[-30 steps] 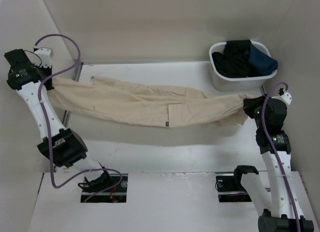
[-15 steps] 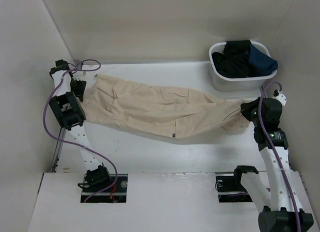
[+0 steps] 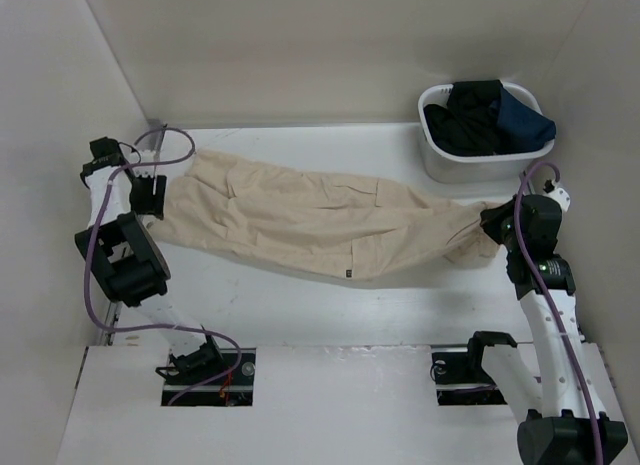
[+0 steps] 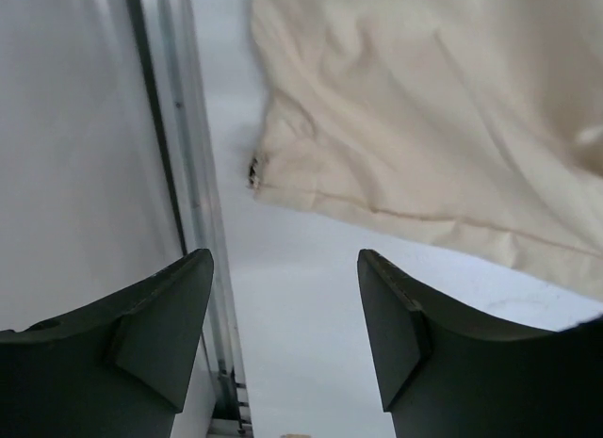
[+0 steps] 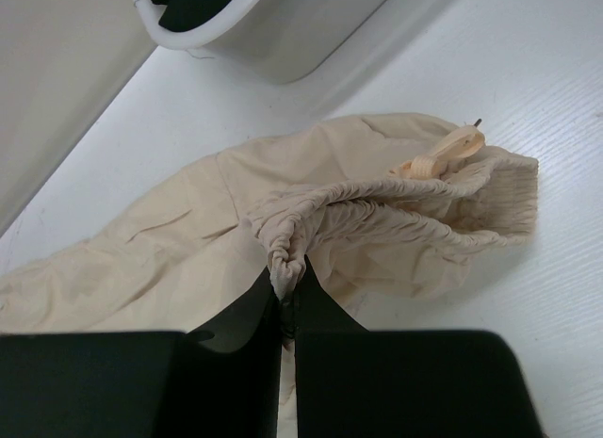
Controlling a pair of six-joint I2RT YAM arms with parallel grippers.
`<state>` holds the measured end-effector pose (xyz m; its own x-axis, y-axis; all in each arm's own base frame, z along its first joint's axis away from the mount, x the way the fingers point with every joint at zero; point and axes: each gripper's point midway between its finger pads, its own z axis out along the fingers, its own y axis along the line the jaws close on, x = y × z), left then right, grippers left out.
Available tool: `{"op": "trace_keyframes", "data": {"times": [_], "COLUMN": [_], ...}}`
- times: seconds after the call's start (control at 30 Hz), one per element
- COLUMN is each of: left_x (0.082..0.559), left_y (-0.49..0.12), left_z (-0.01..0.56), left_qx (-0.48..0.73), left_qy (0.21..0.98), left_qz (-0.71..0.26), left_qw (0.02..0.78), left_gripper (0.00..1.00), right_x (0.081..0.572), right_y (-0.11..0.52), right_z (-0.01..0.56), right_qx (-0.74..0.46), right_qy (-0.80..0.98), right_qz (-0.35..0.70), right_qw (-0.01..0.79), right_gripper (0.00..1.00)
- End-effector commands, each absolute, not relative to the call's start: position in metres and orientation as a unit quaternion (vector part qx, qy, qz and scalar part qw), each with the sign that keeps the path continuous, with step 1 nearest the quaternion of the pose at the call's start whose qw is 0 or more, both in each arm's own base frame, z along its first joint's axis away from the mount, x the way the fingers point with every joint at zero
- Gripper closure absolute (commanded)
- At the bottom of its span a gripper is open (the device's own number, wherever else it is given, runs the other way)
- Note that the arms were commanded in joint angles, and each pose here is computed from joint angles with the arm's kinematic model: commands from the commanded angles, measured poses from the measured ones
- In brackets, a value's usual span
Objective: Fold and stack the trousers
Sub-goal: Flatten the trousers out
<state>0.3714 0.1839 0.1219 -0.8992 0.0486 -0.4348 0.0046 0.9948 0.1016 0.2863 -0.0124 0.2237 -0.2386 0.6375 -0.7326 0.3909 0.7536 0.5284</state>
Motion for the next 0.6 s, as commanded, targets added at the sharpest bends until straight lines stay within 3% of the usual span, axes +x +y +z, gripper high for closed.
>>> {"op": "trace_keyframes", "data": {"times": [0.0, 0.37, 0.5, 0.57], "left_x": [0.357, 0.387, 0.390, 0.392], "left_y": [0.182, 0.201, 0.190, 0.189], "left_z": [0.077, 0.044, 0.033, 0.026], "left_qx": [0.011, -0.042, -0.037, -0.038], "left_qy": [0.982, 0.977, 0.979, 0.979], "left_qz": [0.022, 0.031, 0.020, 0.019], "left_qw": [0.190, 0.209, 0.197, 0.197], "left_gripper": [0.39, 0.41, 0.57, 0.83], "right_x": [0.290, 0.285, 0.283, 0.282], "right_y": [-0.015, -0.015, -0.015, -0.017], "right_z": [0.237, 0.225, 0.218, 0.214], "right_qx": [0.324, 0.327, 0.326, 0.330], "right_qy": [0.767, 0.767, 0.772, 0.774], "right_qz": [0.112, 0.109, 0.106, 0.104], "right_qw": [0.543, 0.541, 0.534, 0.531], "right_gripper": [1.00, 1.00, 1.00, 1.00]}}
